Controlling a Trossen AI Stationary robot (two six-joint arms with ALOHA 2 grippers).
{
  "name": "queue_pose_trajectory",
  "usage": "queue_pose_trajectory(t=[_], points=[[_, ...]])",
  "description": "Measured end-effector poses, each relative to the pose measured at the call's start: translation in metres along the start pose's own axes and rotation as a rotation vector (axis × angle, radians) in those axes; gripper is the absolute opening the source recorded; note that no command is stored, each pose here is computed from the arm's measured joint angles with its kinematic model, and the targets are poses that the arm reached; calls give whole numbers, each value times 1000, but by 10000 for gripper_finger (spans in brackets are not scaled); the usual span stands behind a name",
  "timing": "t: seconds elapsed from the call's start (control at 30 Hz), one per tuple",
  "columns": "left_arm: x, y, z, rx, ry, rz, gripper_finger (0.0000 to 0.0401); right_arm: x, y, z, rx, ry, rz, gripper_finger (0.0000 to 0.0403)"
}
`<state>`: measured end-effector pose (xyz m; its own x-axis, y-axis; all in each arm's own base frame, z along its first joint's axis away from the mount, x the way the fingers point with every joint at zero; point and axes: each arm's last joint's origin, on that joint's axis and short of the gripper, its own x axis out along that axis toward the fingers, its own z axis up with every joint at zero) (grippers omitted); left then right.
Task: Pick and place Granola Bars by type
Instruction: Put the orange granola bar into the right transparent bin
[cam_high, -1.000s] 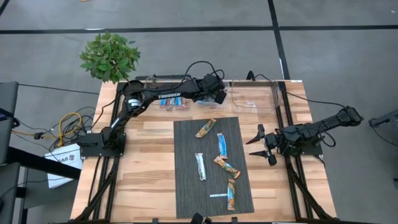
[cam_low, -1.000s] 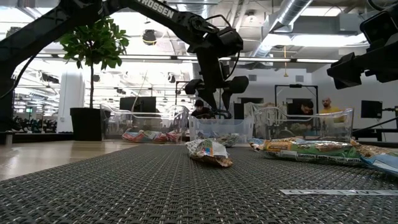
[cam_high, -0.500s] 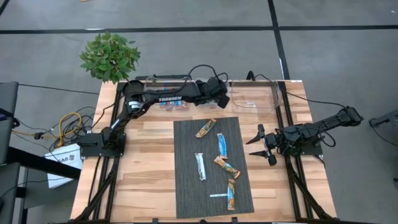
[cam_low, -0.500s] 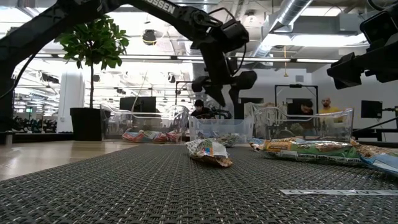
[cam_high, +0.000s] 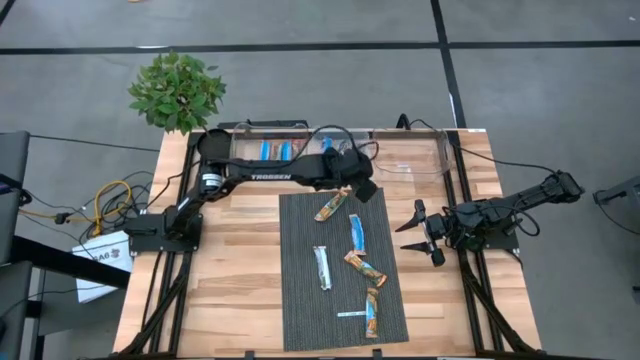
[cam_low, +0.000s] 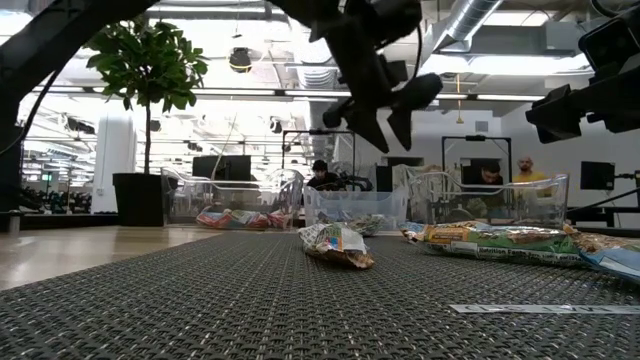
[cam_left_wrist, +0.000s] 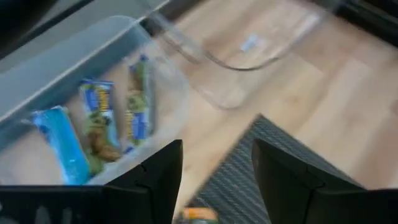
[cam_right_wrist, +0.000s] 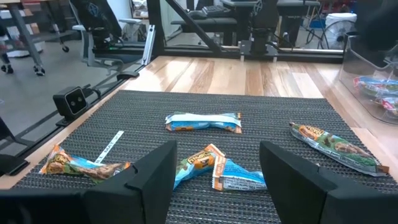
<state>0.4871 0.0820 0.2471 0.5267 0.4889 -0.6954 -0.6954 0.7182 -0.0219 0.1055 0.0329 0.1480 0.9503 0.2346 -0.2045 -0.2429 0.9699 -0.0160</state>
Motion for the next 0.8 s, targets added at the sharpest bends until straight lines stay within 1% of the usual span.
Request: queue_pose_trajectory(t=[0.1, 0.3, 0.4, 0.47, 0.53, 0.67, 0.8], points=[[-12, -11, -6, 5, 30, -32, 184, 0, 0, 0, 0, -1, 0, 221], [-30, -30, -26, -15, 147, -88, 184, 0, 0, 0, 0, -1, 0, 221], [-36, -40, -34, -57, 204, -152, 184, 0, 0, 0, 0, -1, 0, 221], [-40, -47, -39, -65, 234, -187, 184, 0, 0, 0, 0, 0, 0, 221], [-44, -54, -44, -40, 239, -209, 184, 0, 0, 0, 0, -1, 0, 221], [-54, -68, -52, 77, 236, -266, 184, 0, 0, 0, 0, -1, 0, 221], [-61, -78, -55, 158, 211, -310, 184, 0, 0, 0, 0, 0, 0, 221]])
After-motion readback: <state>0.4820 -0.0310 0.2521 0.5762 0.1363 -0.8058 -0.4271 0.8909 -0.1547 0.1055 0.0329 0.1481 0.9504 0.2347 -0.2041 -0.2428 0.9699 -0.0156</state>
